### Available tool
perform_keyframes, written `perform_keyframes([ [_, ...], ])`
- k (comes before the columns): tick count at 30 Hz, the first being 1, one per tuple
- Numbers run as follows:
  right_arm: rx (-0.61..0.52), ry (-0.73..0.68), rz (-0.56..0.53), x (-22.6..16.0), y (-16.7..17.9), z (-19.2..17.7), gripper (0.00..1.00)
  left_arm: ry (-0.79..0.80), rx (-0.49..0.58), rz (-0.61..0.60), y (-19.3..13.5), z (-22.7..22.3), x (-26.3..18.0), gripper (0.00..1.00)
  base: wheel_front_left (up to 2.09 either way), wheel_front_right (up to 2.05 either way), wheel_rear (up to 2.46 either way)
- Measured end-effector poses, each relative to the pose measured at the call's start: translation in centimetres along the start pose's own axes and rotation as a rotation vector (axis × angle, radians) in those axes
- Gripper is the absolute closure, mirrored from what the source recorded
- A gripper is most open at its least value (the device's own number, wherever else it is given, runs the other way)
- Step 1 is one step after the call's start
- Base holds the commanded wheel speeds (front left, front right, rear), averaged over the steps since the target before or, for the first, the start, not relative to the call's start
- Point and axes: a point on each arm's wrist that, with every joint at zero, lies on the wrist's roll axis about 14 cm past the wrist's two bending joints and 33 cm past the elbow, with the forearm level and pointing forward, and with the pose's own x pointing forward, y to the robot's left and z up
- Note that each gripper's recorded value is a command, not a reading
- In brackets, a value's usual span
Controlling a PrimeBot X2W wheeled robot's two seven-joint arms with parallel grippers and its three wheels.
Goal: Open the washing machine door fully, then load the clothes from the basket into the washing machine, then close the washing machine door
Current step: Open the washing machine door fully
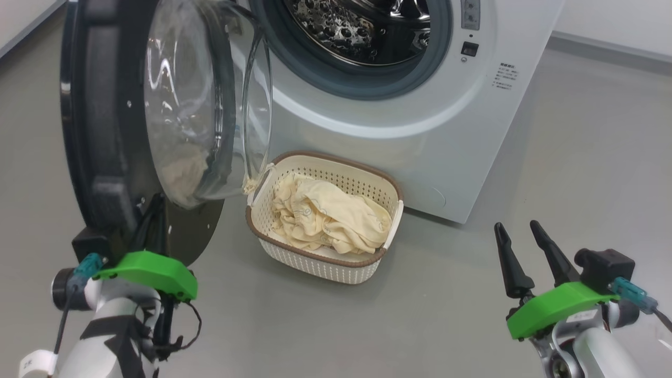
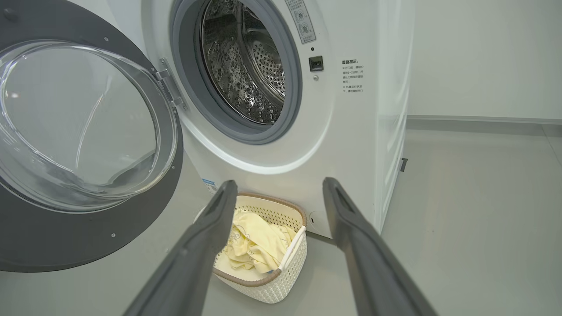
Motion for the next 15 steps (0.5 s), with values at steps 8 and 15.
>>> perform_keyframes([
  [8, -0.002, 0.051, 0.002, 0.6, -0.9, -1.8, 0.00, 0.001, 0.000, 0.108, 4.0, 0.0, 0.3, 1.00, 0.00, 0.00, 0.00],
  [15, -0.011, 0.065, 0.012, 2.2, -1.9, -2.1, 0.00, -0.003, -0.010, 0.216, 7.6, 0.1, 0.5, 1.00, 0.00, 0.00, 0.00],
])
